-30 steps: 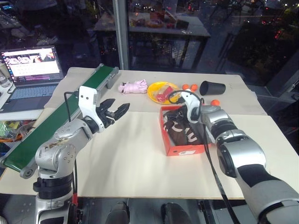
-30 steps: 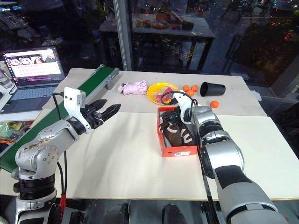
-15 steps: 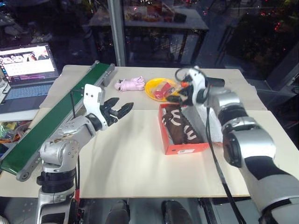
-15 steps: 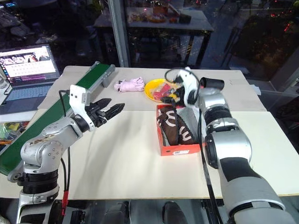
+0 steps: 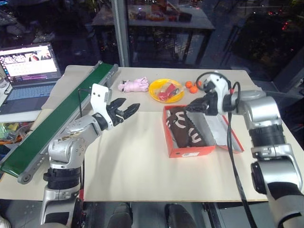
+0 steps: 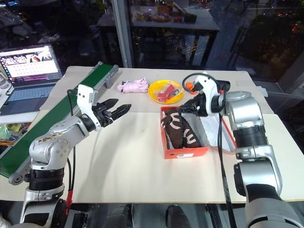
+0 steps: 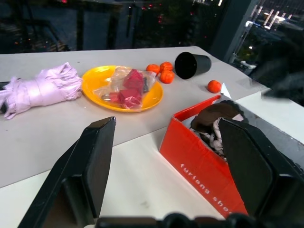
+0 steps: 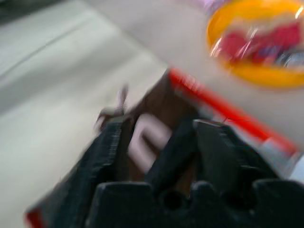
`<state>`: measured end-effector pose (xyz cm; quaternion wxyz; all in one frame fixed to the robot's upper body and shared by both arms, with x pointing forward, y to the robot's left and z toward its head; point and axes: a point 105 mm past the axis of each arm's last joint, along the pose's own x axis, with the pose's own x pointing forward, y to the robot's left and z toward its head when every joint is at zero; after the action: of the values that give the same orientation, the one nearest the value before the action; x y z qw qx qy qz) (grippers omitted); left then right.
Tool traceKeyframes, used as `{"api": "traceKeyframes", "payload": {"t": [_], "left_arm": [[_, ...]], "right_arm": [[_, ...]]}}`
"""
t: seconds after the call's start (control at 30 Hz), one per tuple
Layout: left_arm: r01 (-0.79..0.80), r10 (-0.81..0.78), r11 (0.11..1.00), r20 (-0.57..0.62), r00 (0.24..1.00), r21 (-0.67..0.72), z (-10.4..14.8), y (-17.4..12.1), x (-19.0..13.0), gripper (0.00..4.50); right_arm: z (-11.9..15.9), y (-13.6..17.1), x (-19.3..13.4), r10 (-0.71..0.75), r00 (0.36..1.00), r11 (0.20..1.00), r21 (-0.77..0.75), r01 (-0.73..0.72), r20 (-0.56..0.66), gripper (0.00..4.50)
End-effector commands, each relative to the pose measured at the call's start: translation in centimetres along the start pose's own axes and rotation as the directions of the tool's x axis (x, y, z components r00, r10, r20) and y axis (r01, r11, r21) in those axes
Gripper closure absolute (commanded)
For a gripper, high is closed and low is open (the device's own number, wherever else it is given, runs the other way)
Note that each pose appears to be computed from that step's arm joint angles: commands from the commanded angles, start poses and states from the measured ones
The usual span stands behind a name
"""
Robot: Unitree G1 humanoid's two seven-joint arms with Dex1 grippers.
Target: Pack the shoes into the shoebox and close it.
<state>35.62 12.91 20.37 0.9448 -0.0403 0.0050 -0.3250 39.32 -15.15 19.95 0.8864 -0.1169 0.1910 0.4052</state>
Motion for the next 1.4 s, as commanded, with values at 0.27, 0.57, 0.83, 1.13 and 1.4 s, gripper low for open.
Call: {"api": "traceKeyframes", "payload": {"t": [0.27, 0.57, 0.83, 1.13, 1.4], "left_arm": [[0.024, -0.026, 0.999, 0.047, 0.999, 0.046, 1.6, -0.5, -0.1, 0.85], [0.118, -0.115, 0.986, -0.032, 0.993, 0.118, 1.5, -1.4, -1.7, 0.85], [0.26, -0.235, 0.95, -0.153, 0.96, 0.172, 0.7, -2.8, -2.9, 0.85], [0.357, -0.324, 0.92, -0.201, 0.924, 0.159, 0.0, -4.0, -3.0, 0.85], [0.5, -0.457, 0.854, -0.252, 0.853, 0.143, -0.6, -5.4, -1.7, 0.85]], "right_arm": [[0.7, -0.1, 2.0, -0.021, 0.999, 0.999, -0.041, 0.022, 0.041, 4.44], [-6.4, -1.2, 5.7, -0.039, 0.988, 0.999, -0.038, 0.033, -0.149, 4.44], [-10.8, 0.0, 7.9, -0.006, 0.969, 0.999, -0.042, -0.005, -0.248, 4.44], [-3.0, 0.5, 4.5, 0.048, 0.997, 0.997, -0.057, -0.051, -0.053, 4.44], [1.7, 2.9, -4.5, -0.036, 0.998, 0.997, -0.063, 0.039, 0.044, 4.44]]}}
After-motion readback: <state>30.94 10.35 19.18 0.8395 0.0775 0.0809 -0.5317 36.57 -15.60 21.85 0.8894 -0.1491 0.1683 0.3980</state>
